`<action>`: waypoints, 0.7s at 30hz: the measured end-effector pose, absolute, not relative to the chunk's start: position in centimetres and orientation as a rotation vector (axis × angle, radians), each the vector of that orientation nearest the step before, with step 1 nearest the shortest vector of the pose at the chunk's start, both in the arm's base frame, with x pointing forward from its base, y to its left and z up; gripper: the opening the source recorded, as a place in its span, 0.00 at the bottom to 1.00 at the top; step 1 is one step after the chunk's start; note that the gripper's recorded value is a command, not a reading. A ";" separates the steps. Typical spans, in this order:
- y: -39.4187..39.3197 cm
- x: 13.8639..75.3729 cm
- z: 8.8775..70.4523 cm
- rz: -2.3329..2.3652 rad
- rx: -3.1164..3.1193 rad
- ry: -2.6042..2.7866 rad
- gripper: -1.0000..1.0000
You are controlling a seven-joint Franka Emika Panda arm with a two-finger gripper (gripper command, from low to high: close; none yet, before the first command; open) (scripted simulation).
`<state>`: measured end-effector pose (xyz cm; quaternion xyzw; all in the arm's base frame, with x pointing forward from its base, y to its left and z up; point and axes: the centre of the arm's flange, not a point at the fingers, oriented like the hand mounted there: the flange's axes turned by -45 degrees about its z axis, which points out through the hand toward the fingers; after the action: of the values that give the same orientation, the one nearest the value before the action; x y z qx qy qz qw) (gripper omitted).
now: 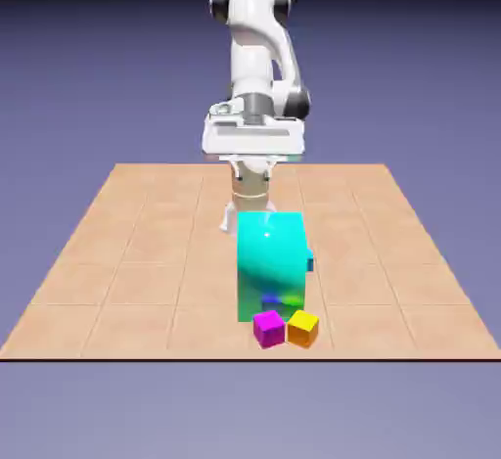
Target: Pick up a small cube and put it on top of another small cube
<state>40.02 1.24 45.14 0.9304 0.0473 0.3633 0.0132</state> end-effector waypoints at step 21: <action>14.5 51.7 26.8 -0.231 2.684 1.114 0.50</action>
<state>51.72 14.46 26.78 0.9149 0.3796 -0.0788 0.1130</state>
